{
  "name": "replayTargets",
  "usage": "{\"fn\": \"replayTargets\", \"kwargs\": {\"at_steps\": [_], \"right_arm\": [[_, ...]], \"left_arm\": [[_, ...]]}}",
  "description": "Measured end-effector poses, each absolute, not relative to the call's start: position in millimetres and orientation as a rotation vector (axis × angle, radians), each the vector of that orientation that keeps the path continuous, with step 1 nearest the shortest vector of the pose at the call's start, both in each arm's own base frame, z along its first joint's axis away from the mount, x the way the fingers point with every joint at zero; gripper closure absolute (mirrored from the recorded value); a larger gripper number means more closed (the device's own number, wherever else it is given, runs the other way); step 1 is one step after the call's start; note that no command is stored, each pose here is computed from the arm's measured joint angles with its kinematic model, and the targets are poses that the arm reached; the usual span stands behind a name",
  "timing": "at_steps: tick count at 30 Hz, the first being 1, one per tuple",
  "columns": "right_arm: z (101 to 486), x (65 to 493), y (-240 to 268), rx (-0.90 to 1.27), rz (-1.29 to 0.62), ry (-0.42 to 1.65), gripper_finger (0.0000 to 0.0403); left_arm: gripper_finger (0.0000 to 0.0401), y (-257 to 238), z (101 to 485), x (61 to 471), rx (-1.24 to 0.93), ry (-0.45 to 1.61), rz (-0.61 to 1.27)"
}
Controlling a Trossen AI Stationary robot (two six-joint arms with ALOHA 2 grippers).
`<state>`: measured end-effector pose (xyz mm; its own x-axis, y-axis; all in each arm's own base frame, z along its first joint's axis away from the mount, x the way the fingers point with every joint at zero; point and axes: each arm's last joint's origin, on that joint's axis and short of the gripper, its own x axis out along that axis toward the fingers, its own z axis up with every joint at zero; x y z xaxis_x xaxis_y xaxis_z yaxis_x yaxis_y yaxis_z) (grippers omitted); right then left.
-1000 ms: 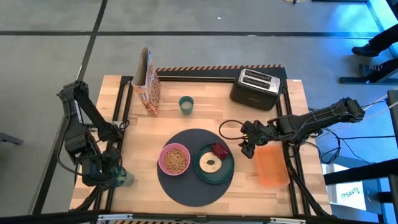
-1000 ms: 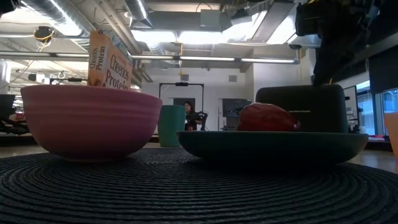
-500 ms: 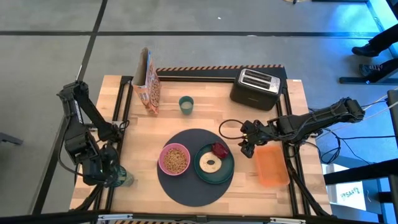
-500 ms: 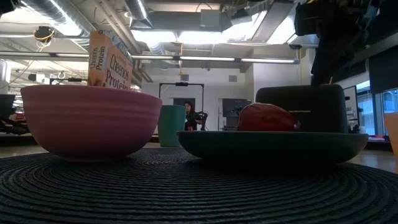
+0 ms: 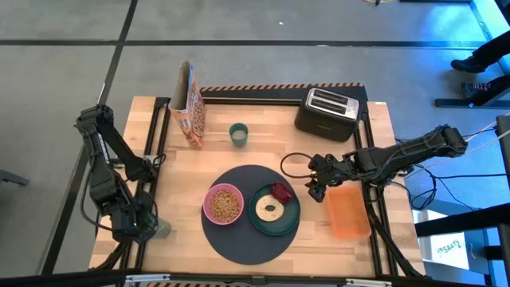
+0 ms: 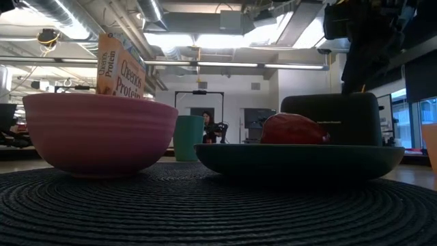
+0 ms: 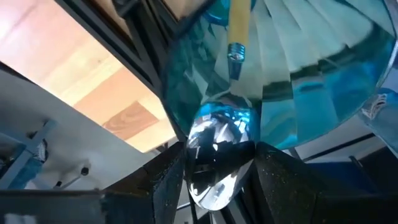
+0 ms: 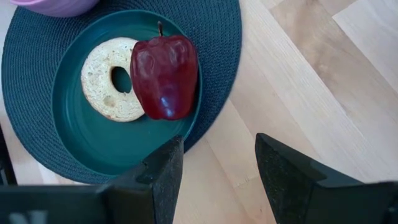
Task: Arrange a breakfast setting
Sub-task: Put the yellow spoon on the left side of the blue placemat
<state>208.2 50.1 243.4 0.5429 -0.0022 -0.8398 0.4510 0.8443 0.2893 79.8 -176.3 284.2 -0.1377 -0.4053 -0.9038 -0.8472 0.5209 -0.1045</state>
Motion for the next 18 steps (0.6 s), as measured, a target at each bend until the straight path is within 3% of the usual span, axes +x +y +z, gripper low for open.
{"fn": "replayTargets", "kwargs": {"at_steps": [5, 18], "right_arm": [[243.4, 208.2, 50.1, 0.516, -0.283, 0.969, 0.0214], [243.4, 208.1, 50.6, 0.517, -0.265, 0.978, 0.0214]], "left_arm": [[0.0219, -178.1, 283.1, 80.1, -1.081, 1.764, 0.543], [0.0314, -181.2, 285.5, 83.8, -1.127, 1.788, 0.5]]}}
